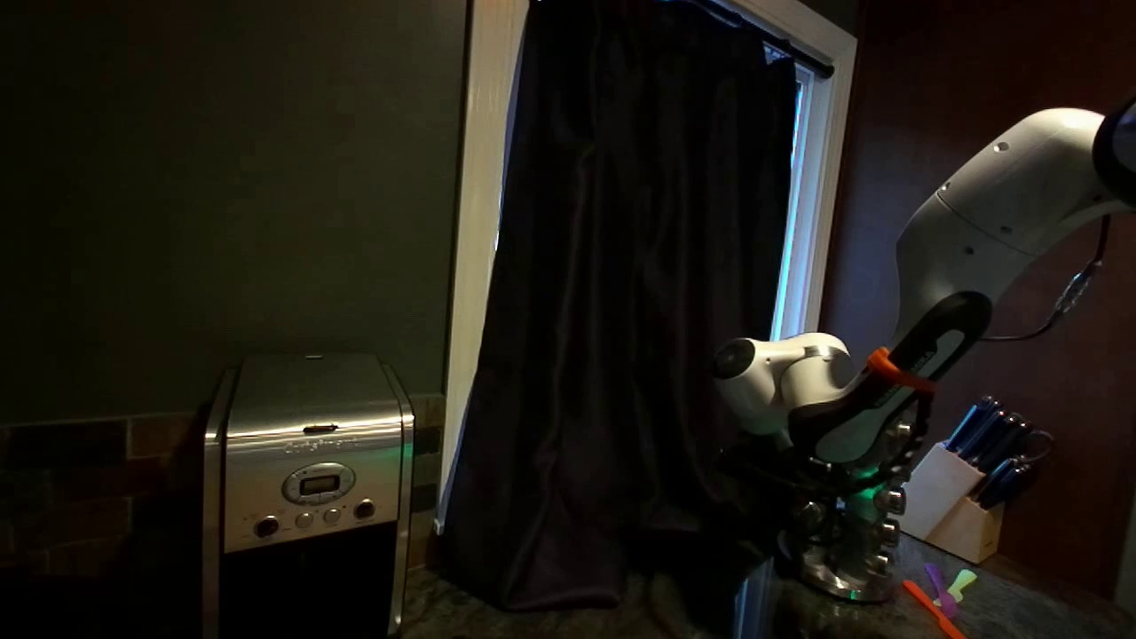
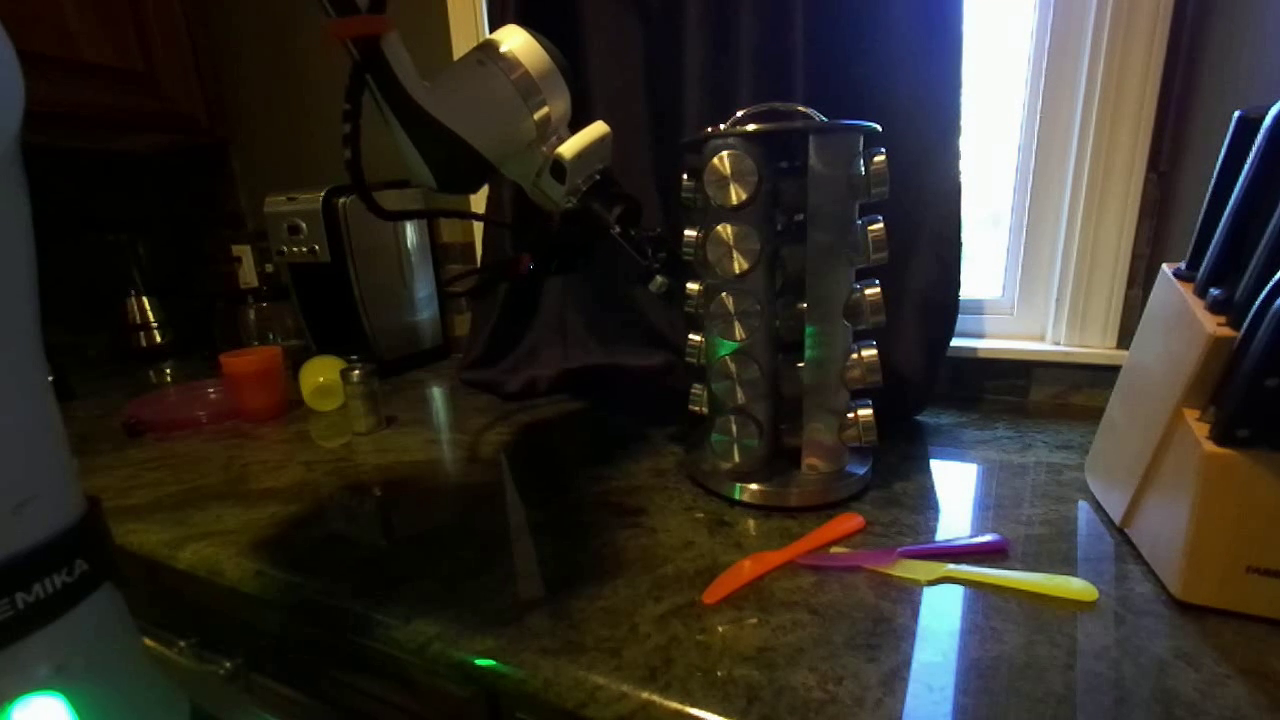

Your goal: Remove one bottle from the holder, then place it on the counter

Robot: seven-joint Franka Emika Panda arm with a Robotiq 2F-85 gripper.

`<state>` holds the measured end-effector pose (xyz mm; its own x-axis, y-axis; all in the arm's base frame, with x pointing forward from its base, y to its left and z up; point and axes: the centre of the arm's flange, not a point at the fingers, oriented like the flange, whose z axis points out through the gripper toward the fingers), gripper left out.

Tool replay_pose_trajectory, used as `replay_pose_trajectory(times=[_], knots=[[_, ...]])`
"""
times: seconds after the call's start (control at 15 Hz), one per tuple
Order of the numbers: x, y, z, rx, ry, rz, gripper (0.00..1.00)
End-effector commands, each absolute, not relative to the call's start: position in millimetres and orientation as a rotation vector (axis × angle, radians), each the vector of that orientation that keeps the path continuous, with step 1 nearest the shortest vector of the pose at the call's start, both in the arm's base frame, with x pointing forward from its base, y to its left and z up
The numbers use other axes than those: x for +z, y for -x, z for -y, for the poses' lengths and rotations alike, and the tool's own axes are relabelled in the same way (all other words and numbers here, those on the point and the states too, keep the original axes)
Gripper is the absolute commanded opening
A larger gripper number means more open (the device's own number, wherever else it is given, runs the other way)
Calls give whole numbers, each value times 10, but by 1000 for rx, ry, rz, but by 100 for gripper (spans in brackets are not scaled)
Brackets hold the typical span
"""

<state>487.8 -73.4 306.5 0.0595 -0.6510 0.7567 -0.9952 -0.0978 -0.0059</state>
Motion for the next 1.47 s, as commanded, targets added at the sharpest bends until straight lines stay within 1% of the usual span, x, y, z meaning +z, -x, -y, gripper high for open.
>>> replay_pose_trajectory(times=[0.0,0.07,0.13,0.2,0.27,0.33,0.4,0.6,0.67,0.73,0.8,0.87,1.27,1.4], knots=[[2979,-4878,847,864,-1844,1622,100],[2980,-4876,867,866,-1850,1617,95],[2980,-4872,882,869,-1853,1613,77],[2982,-4866,896,870,-1856,1609,71],[2984,-4861,905,872,-1859,1604,70],[2988,-4854,908,872,-1865,1598,63],[2989,-4851,908,873,-1871,1594,53],[2990,-4835,883,873,-1895,1569,32],[2989,-4831,866,871,-1907,1557,35],[2985,-4830,849,871,-1924,1542,32],[2979,-4824,839,866,-1935,1525,40],[2977,-4824,837,866,-1940,1514,40],[3004,-4819,792,868,-1966,1486,25],[3016,-4815,761,868,-1971,1480,25]])
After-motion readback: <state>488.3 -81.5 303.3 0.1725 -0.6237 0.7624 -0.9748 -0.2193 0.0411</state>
